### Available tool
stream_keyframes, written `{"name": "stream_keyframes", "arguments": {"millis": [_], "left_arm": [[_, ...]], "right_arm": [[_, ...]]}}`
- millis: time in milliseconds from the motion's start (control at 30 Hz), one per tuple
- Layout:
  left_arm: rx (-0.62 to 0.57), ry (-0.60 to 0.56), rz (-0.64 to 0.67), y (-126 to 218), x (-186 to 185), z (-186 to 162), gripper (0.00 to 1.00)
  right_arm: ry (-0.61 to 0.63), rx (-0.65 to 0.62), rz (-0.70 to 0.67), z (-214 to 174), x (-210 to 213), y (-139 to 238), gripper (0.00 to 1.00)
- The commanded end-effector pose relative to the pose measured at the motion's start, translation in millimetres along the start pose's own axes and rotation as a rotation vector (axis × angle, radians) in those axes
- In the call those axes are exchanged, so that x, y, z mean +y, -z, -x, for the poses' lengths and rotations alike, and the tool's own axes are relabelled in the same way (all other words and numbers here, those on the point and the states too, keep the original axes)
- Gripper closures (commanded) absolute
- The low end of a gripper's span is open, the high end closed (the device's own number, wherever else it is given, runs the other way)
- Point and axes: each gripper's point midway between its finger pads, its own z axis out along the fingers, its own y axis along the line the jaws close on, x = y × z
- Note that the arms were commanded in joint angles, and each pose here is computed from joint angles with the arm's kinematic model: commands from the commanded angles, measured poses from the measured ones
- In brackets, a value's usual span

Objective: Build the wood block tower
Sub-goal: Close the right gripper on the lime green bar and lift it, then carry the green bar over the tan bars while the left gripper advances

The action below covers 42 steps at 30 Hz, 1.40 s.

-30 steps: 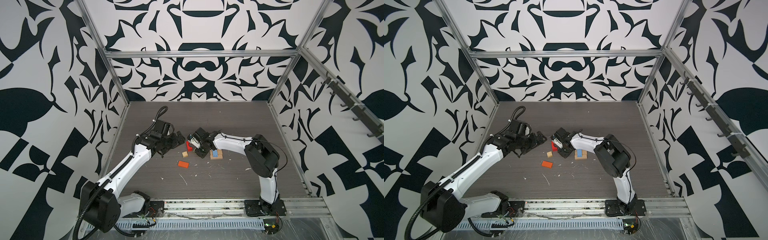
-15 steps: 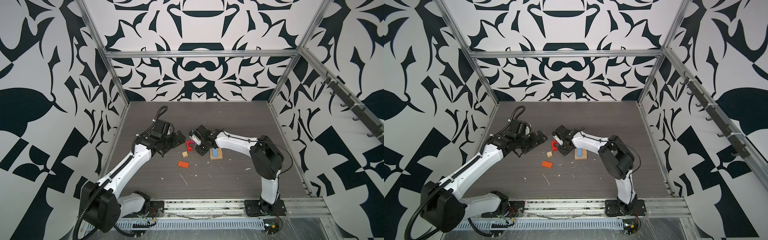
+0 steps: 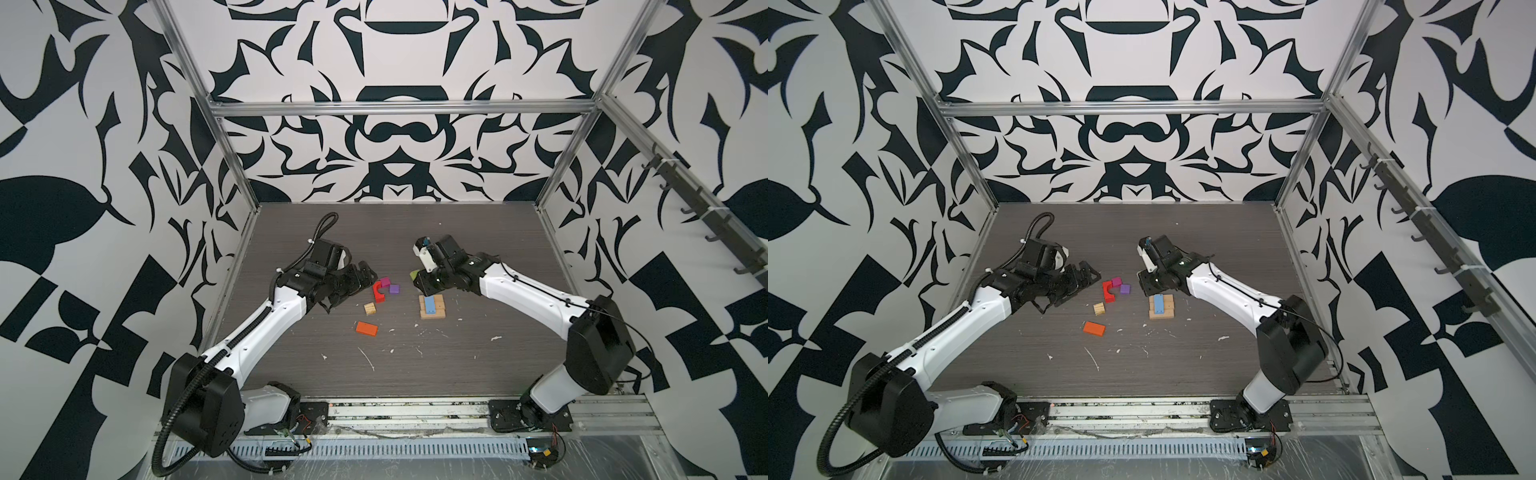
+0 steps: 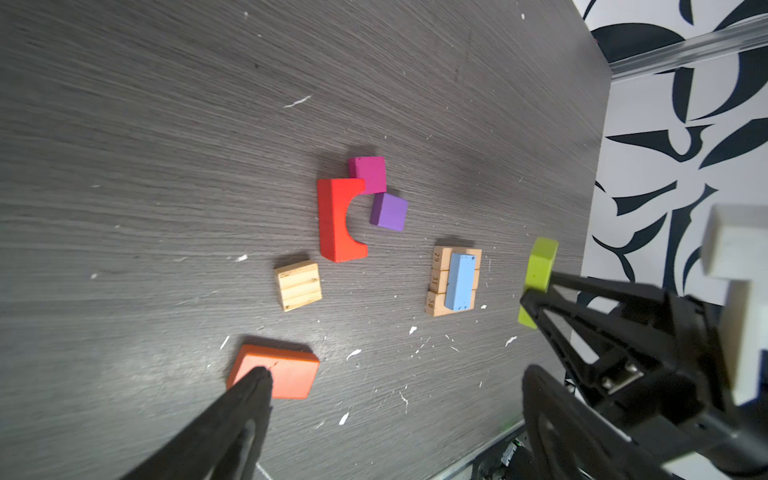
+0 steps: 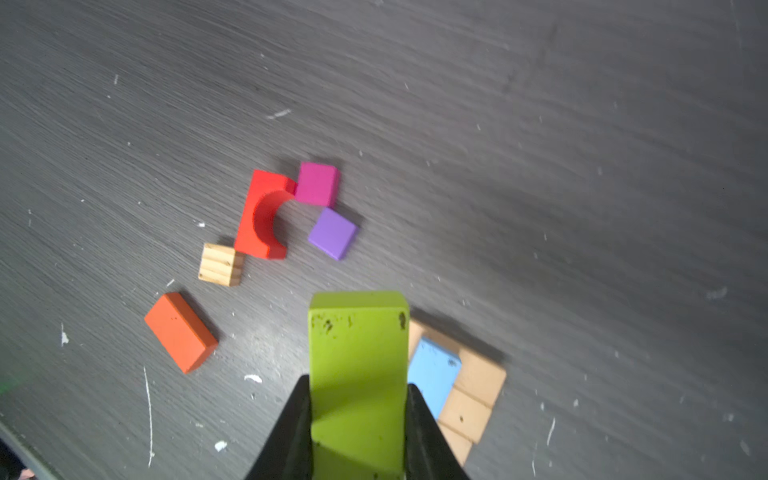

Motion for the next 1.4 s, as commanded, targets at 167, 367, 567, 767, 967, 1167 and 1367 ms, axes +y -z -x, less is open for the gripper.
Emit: {"name": "stream_keyframes", "arguments": {"millis": [167,367,567,767,967,1167,1367], "left_arm": [[0.072,-0.035,-0.038,-28,-13,-13,0.04],[0.109,-0.058,-0.058,-44,-23,-18,0.05],[0.147,-0.08,-0.079,-60,-38,-28,0.05],[0.18,-0.103,-0.095,-74,-54,-38,0.06],[0.196,-0.111,-0.102,-81,-60,-44,0.06],[0.198,-0.112,-0.101,-83,-62,-45,0.07],[0.203,-0.114,-0.104,-85,-63,-46,0.07]], "right_arm": [[-0.101,-0.046,0.045,-19,-5,16,0.71],[-0.145,-0.075,0.038,-33,-17,23,0.71],[-0.185,-0.085,0.038,-44,-27,22,0.7],[-0.213,-0.116,0.047,-50,-36,19,0.71],[-0.267,-0.114,0.076,-54,-45,15,0.7],[-0.306,-0.115,0.091,-58,-50,7,0.71],[-0.358,-0.117,0.101,-60,-55,-1,0.7]]}}
